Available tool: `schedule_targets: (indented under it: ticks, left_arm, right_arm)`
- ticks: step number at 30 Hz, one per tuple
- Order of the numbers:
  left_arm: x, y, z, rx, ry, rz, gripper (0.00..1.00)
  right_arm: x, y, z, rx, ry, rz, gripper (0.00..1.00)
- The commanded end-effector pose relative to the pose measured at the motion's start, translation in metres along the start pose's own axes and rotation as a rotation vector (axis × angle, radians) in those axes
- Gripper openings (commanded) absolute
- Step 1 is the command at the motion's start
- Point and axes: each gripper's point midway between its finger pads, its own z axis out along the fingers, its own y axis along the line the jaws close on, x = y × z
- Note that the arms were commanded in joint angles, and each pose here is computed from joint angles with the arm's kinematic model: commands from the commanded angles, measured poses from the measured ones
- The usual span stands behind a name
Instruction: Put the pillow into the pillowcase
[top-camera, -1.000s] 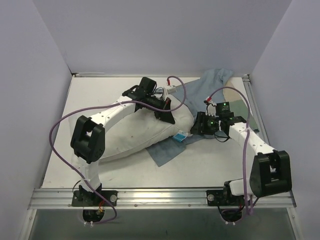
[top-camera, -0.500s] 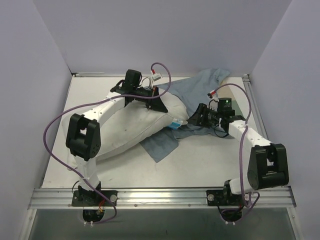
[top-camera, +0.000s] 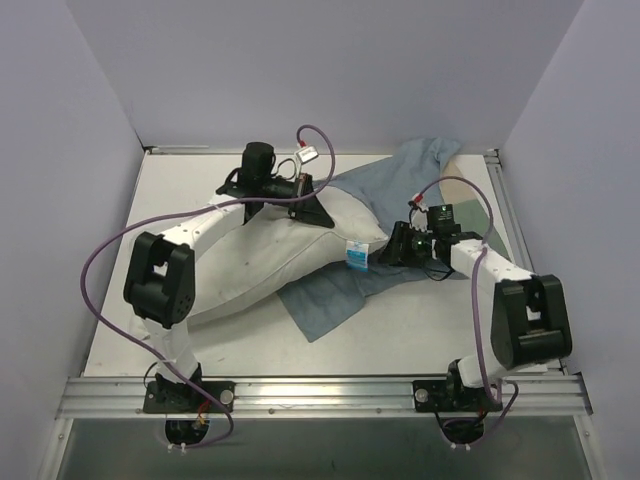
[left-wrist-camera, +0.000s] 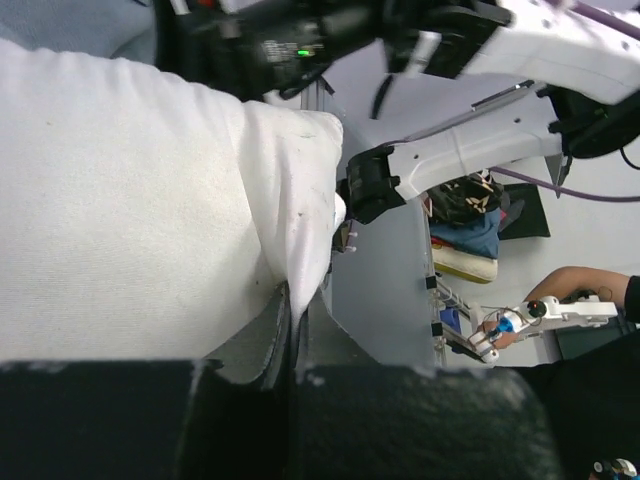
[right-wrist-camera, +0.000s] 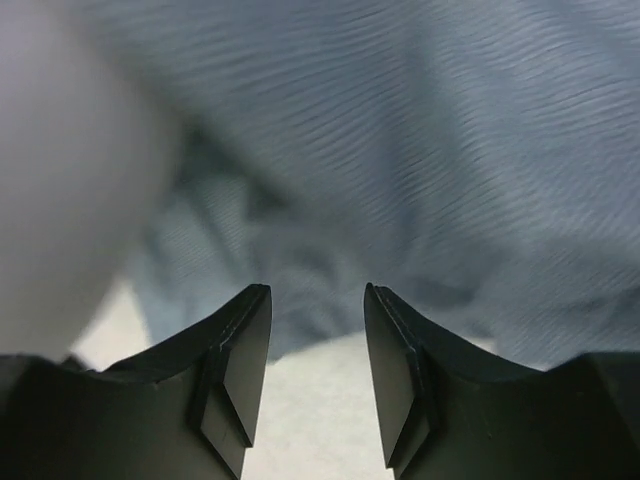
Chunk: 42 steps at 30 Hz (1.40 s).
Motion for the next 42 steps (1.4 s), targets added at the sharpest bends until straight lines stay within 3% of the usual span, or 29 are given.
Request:
schedule_targets:
  ticks: [1, 7, 11, 14, 15, 19, 27, 35, 40, 42]
  left_arm:
    - [-0.013, -0.068, -0.02, 0.115, 0.005, 0.189, 0.0]
    - [0.011, -0.064, -0.023, 0.085, 0.008, 0.139, 0.0]
    - [0.021, -0.058, -0.024, 0.064, 0.004, 0.123, 0.0]
    - [0.024, -0.056, -0.022, 0.065, 0.007, 0.114, 0.0]
    - [0.023, -0.056, -0.022, 0.066, 0.003, 0.113, 0.0]
    - [0.016, -0.057, -0.021, 0.092, -0.011, 0.11, 0.0]
    - [0.002, -0.055, -0.02, 0.111, -0.009, 0.117, 0.0]
    - [-0.004, -0.058, -0.02, 0.121, -0.004, 0.126, 0.0]
    - [0.004, -0.057, -0.021, 0.118, 0.0, 0.1, 0.0]
    - [0.006, -0.056, -0.023, 0.111, -0.003, 0.099, 0.0]
  right_arm:
    - [-0.001, -0.059, 0.008, 0.193, 0.048, 0.047, 0.41]
    - [-0.031, -0.092, 0.02, 0.274, 0.087, 0.015, 0.38]
    - [-0.062, -0.087, 0.015, 0.286, 0.072, -0.002, 0.42]
    - [-0.07, -0.063, -0.001, 0.214, 0.0, 0.001, 0.48]
    - [-0.082, -0.045, -0.013, 0.174, -0.083, 0.001, 0.49]
    - [-0.051, -0.012, -0.014, 0.13, -0.126, -0.039, 0.62]
    - [-0.015, 0.003, 0.026, 0.137, -0.02, -0.044, 0.63]
    - [-0.024, -0.001, 0.059, 0.183, -0.085, -0.004, 0.65]
    - [-0.013, -0.009, 0.078, 0.272, -0.064, -0.007, 0.63]
    - [-0.004, -0.023, 0.08, 0.338, -0.042, -0.005, 0.53]
